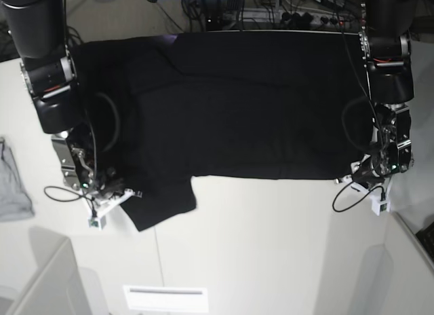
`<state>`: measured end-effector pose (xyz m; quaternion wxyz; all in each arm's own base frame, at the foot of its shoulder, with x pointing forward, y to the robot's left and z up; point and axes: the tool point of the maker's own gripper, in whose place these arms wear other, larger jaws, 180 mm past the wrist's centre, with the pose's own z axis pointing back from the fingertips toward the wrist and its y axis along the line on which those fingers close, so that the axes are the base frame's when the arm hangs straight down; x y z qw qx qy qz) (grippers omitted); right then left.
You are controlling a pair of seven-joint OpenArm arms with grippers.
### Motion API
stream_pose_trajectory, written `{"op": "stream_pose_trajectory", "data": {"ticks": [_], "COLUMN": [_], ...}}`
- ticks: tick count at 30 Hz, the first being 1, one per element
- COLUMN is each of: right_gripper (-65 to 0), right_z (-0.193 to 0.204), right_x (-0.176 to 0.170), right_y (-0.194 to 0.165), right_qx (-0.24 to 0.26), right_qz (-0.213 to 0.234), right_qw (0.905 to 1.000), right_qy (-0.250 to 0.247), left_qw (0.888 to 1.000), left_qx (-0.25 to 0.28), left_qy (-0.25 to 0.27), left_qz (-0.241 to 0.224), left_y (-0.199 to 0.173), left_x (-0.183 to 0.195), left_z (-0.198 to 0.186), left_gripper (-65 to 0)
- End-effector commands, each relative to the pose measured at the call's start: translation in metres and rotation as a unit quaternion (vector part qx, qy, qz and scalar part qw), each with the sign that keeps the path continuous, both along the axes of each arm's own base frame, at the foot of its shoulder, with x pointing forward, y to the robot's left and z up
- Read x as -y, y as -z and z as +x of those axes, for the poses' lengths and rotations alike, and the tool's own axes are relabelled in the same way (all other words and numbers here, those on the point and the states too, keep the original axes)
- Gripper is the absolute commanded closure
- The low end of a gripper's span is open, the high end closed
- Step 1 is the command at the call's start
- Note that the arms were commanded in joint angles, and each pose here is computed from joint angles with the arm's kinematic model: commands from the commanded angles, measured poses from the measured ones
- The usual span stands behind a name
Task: Fold the T-shirt properly
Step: 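Lift both hem corners and fold them toward the collar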
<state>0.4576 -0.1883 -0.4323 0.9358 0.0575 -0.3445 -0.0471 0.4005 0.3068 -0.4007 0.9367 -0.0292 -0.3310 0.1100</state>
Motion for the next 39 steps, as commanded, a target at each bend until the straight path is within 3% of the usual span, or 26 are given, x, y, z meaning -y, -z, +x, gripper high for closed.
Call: {"op": "stream_pose_trajectory", "data": {"ticks": [1, 9, 17, 21, 25, 30, 39], "right_gripper": [0.0, 0.0, 0.0, 0.0, 0.0, 0.0, 0.0], "right_z": [0.022, 0.026, 0.02, 0.008, 0.0, -0.008, -0.031], "right_x": [0.007, 0.007, 0.016, 0.018, 0.018, 0.025, 0.027], "right_y": [-0.027, -0.034, -0.072, -0.067, -0.063, -0.068, -0.079], "right_qx": [0.044, 0.06, 0.131, 0.111, 0.108, 0.12, 0.121], "right_qz": [0.0, 0.0, 0.053, 0.05, 0.049, 0.061, 0.081], "right_qw": [0.999, 0.9982, 0.9894, 0.9922, 0.9926, 0.9901, 0.9883], "right_qy": [0.005, 0.005, 0.037, 0.029, 0.026, 0.04, 0.045], "left_qw": [0.999, 0.998, 0.996, 0.995, 0.996, 0.995, 0.994], "left_qx": [0.04, 0.062, 0.075, 0.078, 0.085, 0.087, 0.088], "left_qy": [0.003, 0.024, 0.044, 0.051, 0.013, 0.039, 0.059], "left_qz": [0.01, 0.022, 0.032, 0.034, 0.027, 0.015, 0.034], "left_y": [-0.028, -0.041, -0.047, -0.047, -0.059, -0.073, -0.083], "left_x": [-0.005, 0.004, 0.015, 0.018, -0.004, 0.0, 0.005], "left_z": [0.018, 0.014, 0.006, 0.0, -0.015, -0.026, -0.044], "left_gripper": [0.0, 0.0, 0.0, 0.0, 0.0, 0.0, 0.0]}}
